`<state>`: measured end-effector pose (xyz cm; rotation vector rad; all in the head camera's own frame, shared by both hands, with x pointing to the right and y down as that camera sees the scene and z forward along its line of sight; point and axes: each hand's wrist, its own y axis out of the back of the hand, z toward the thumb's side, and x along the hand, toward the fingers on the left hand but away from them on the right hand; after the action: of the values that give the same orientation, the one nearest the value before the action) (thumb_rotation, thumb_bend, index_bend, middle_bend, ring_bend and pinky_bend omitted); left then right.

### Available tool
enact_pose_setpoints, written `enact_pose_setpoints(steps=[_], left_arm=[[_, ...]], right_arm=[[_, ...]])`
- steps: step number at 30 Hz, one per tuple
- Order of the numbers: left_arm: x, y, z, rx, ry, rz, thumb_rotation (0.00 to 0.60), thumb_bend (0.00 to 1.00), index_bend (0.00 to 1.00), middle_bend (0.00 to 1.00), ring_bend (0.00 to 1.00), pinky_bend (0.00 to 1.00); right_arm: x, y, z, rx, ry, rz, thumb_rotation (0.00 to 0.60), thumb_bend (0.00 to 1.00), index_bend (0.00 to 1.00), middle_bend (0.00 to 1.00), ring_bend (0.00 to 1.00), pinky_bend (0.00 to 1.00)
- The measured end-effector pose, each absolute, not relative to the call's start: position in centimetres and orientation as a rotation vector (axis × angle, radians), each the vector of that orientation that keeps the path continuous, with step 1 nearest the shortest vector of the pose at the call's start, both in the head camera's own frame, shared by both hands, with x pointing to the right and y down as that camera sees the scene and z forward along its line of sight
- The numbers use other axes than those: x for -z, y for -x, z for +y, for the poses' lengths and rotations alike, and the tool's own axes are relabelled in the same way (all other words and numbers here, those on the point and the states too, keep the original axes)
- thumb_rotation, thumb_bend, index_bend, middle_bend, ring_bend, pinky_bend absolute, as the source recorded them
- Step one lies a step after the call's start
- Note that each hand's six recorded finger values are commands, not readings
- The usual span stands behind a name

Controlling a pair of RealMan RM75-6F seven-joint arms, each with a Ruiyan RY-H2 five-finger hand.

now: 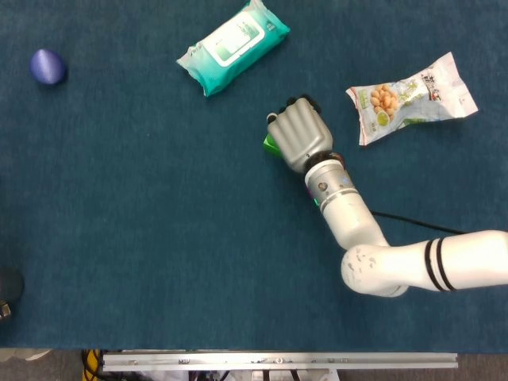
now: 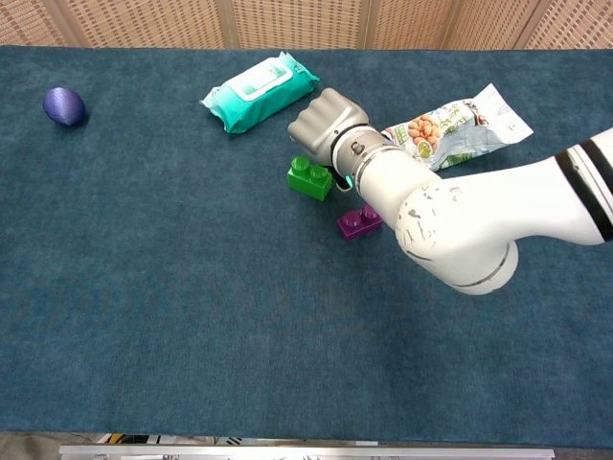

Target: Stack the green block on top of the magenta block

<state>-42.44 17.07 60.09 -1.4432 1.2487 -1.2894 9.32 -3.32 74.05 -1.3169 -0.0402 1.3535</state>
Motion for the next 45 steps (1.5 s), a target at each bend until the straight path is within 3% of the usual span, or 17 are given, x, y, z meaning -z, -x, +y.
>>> enact_pose_setpoints(steps=[23,38,42,45], left_arm=[[-59.7,43.1,17.2,1.293,1.429,1.276,0.600,0.29,0.26,0.28,0.29,0.18],[-59.6,43.2,17.4,1.293,1.425,1.276,0.600,0.29,0.26,0.28,0.29,0.18],[-59.7,43.3,17.4,1.297,1.424,1.275,0.600,0.29,0.26,0.28,0.29,0.18],[-59.7,43.3,17.4,1.295,1.424,1.275,0.600,0.29,0.26,0.28,0.29,0.18]], right_arm=[[-76.4,-6.2,-2.4,-1.314,1.425,0.020,0.600,0.00,0.32,0.40,0.28,0.40],[-76.5,-6.4,-3.2,-1.238,1.349,0.011,0.600,0.02,0.41,0.40,0.28,0.40],[-76.6,-6.6,-3.4,-1.236,1.338,0.009,0.600,0.10,0.44,0.41,0.28,0.40],[-76.8,-6.7,-3.5,-1.237,1.325,0.010,0.600,0.11,0.46,0.41,0.28,0.40]])
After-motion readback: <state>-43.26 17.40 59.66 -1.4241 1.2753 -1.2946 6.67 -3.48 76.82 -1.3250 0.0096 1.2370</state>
